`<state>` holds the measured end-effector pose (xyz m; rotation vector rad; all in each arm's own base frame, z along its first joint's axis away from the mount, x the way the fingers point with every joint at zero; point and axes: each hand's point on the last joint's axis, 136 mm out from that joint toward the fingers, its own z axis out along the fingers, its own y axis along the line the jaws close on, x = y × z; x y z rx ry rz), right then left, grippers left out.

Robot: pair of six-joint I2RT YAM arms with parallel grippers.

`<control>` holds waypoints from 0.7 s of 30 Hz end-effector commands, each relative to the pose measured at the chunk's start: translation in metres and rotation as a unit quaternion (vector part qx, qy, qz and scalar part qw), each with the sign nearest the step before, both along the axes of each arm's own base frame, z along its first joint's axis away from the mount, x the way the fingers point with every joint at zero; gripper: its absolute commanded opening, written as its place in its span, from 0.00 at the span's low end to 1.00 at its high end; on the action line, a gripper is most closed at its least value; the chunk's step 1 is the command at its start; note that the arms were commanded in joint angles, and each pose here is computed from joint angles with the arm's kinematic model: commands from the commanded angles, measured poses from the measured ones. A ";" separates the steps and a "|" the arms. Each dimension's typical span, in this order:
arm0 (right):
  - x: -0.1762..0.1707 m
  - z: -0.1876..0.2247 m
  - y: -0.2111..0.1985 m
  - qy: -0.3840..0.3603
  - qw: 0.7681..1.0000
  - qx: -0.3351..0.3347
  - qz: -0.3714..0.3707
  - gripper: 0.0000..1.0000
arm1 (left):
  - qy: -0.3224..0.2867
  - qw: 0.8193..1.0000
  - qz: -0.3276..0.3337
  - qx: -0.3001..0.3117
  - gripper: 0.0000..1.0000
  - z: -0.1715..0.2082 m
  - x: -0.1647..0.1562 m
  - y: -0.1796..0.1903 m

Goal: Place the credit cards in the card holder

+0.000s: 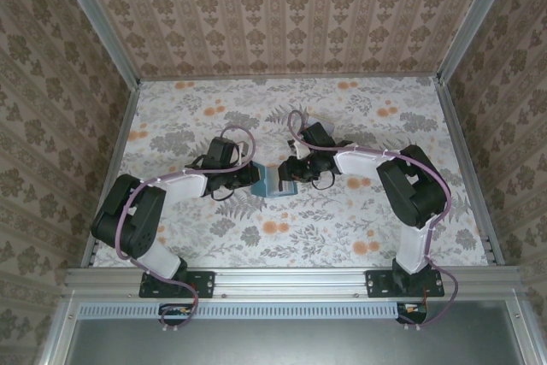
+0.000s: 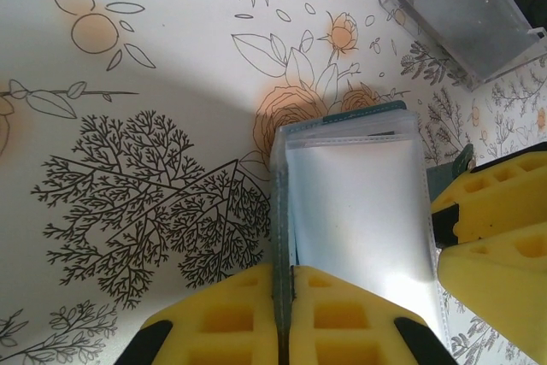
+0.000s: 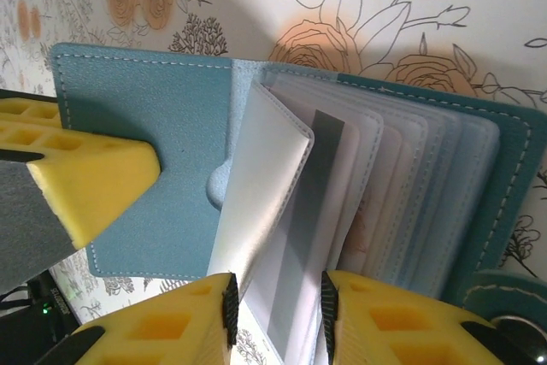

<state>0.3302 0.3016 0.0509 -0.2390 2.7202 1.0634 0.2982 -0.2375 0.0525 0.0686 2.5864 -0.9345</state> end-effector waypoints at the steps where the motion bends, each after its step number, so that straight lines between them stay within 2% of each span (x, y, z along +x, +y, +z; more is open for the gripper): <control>1: 0.000 0.008 0.013 0.006 1.000 0.029 0.012 0.34 | 0.006 1.000 0.000 -0.002 0.05 -0.008 -0.004 -0.003; 10: 0.006 0.045 0.057 0.022 0.987 0.153 0.039 0.35 | 0.020 1.000 0.017 -0.017 0.05 -0.020 -0.006 -0.004; 17: 0.005 0.039 0.061 0.029 0.988 0.144 0.047 0.35 | 0.030 0.999 0.036 -0.020 0.14 -0.028 -0.014 0.005; 19: 0.004 0.037 0.056 0.024 0.990 0.129 0.048 0.35 | 0.031 0.998 0.044 -0.019 0.24 -0.028 -0.015 0.012; 21: 0.004 0.036 0.047 0.010 0.994 0.099 0.042 0.35 | 0.033 0.998 0.055 -0.018 0.28 -0.027 -0.016 0.020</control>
